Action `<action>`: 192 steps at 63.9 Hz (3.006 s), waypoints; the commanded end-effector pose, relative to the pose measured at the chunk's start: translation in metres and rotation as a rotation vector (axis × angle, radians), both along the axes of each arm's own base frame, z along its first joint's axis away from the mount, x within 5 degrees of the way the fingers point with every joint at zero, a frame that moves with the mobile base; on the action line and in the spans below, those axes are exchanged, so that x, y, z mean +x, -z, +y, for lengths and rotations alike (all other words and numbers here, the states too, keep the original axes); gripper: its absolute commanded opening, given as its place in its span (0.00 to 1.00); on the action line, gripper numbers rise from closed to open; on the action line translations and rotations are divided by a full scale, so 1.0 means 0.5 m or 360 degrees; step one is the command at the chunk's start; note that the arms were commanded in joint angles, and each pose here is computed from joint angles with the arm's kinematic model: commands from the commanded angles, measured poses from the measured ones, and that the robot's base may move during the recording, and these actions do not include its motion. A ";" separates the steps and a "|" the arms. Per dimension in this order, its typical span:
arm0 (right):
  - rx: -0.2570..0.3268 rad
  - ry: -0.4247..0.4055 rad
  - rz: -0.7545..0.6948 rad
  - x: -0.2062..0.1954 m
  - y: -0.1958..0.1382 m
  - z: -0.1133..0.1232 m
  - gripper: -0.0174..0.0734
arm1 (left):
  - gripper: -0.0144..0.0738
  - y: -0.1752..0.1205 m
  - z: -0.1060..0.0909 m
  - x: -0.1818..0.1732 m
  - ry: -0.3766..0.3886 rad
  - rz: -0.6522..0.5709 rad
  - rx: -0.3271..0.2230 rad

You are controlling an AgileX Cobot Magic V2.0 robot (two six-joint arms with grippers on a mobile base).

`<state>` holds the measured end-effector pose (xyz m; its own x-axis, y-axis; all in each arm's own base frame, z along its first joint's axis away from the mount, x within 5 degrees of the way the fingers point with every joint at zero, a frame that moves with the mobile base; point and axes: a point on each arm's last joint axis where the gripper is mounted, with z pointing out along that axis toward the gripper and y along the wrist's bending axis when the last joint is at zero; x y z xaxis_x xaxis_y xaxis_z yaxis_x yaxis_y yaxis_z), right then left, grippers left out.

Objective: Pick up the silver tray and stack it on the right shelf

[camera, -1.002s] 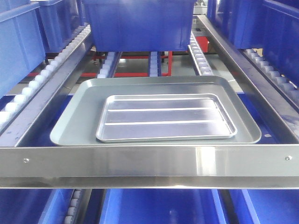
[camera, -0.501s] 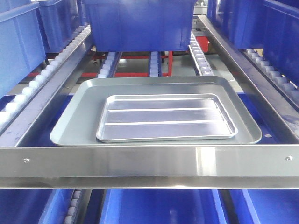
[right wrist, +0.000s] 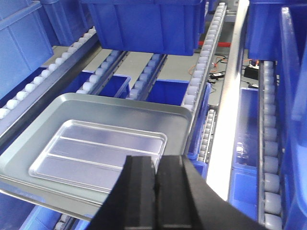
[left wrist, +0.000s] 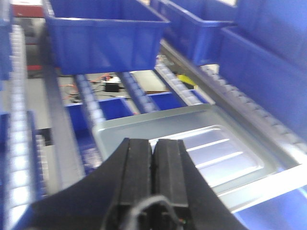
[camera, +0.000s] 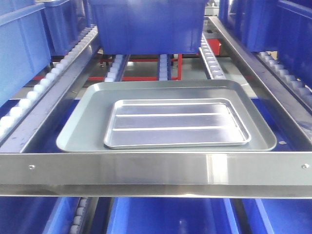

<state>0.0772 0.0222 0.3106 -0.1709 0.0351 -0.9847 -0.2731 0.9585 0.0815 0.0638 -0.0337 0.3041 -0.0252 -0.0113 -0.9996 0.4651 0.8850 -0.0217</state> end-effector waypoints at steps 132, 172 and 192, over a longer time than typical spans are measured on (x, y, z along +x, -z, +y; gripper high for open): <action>-0.0013 0.0535 -0.0524 -0.041 0.186 -0.049 0.25 | 0.05 0.211 0.062 -0.015 -0.0694 -0.0118 -0.0102; -0.0081 0.0549 -0.0512 -0.048 0.189 -0.050 0.25 | 0.05 0.211 0.062 -0.015 -0.0694 -0.0115 -0.0102; -0.0081 0.0549 -0.0512 -0.048 0.189 -0.050 0.25 | 0.05 0.211 0.062 -0.015 -0.0694 -0.0115 -0.0102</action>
<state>0.0567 -0.0035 0.2014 0.0369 0.0067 -0.9993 0.0596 0.9982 0.0089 0.0567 -0.0037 0.1950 -0.0239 -0.0512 -0.9984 0.0581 0.9969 -0.0526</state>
